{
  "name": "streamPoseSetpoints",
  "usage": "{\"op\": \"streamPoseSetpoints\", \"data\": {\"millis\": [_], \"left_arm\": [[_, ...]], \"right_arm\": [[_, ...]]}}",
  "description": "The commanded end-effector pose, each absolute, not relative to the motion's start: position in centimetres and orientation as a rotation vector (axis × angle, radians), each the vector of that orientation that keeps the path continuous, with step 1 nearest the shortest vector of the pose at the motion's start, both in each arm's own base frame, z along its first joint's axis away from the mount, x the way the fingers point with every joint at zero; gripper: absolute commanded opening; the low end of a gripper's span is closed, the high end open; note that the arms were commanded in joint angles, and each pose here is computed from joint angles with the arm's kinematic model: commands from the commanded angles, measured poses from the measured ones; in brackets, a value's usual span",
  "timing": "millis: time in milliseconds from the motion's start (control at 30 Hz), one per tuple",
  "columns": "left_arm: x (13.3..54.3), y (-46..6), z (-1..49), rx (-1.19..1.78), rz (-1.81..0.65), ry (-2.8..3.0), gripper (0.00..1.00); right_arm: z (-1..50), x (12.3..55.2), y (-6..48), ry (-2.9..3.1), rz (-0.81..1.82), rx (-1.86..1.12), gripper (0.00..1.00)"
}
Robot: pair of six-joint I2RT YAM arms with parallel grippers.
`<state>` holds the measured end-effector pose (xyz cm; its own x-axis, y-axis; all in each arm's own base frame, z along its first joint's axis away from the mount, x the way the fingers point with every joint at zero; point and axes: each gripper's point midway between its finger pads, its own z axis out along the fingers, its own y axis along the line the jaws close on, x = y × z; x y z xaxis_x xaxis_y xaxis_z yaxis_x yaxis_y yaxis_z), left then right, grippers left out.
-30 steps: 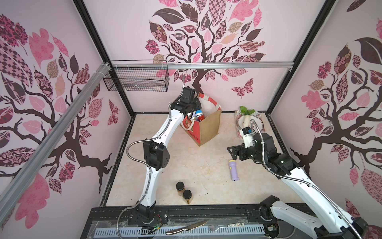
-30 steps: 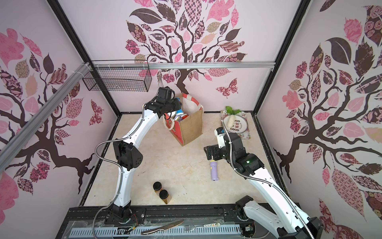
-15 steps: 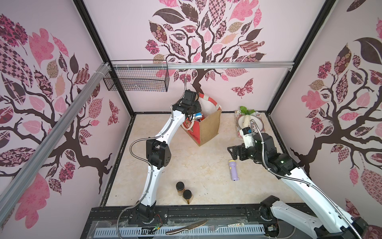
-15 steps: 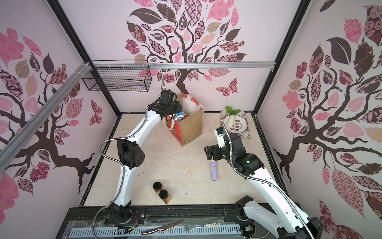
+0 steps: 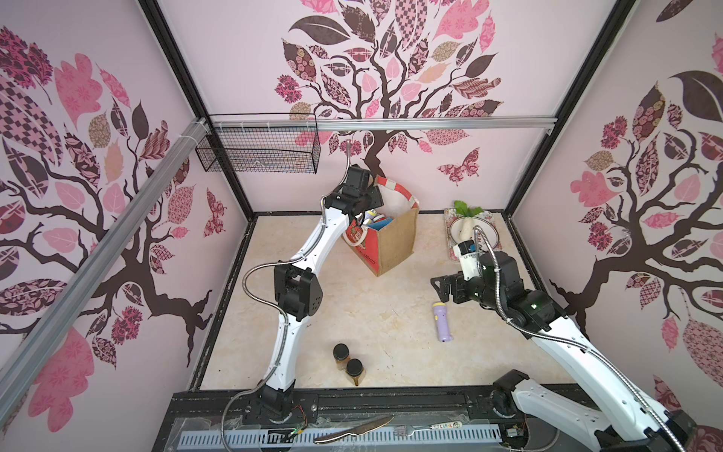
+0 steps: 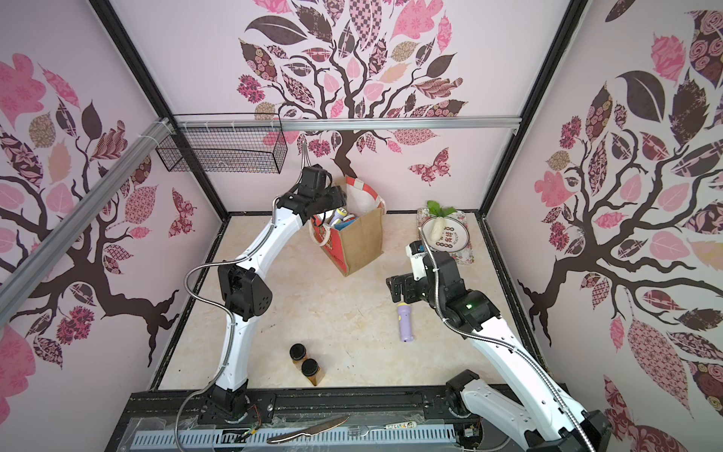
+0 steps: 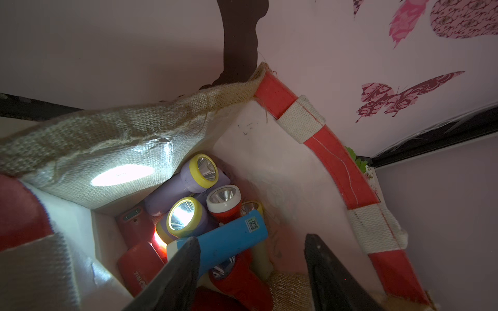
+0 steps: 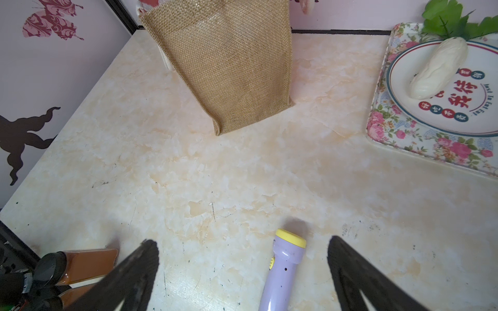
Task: Put the flashlights into the tote bags
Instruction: Place the flashlight in the canvas bag, then pick up the flashlight from the center of the board.
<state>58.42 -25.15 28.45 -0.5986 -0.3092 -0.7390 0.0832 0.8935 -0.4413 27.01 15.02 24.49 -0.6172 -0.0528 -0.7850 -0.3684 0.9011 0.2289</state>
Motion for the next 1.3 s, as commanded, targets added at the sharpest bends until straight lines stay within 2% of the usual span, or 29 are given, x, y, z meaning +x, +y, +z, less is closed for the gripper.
{"op": "streamPoseSetpoints", "data": {"millis": [0, 267, 500, 833, 1267], "left_arm": [[56.6, -24.8, 35.1, -0.137, -0.625, 2.015, 0.65], [51.5, -24.2, 38.3, -0.077, -0.654, 2.009, 0.66], [45.8, -23.0, 38.6, -0.043, -0.635, 2.048, 0.67], [38.4, -21.1, 35.1, -0.006, -0.610, 2.137, 0.67], [32.7, -19.2, 29.6, 0.039, -0.607, 2.238, 0.69]], "right_arm": [[25.8, 27.3, 14.9, 2.181, 0.451, -0.307, 1.00], [25.7, 27.2, 14.8, 2.210, 0.456, -0.271, 1.00], [25.6, 27.1, 14.5, 2.254, 0.449, -0.231, 1.00], [23.7, 26.8, 13.9, 2.354, 0.420, -0.158, 1.00], [20.5, 26.9, 13.5, 2.500, 0.368, -0.056, 1.00]]}}
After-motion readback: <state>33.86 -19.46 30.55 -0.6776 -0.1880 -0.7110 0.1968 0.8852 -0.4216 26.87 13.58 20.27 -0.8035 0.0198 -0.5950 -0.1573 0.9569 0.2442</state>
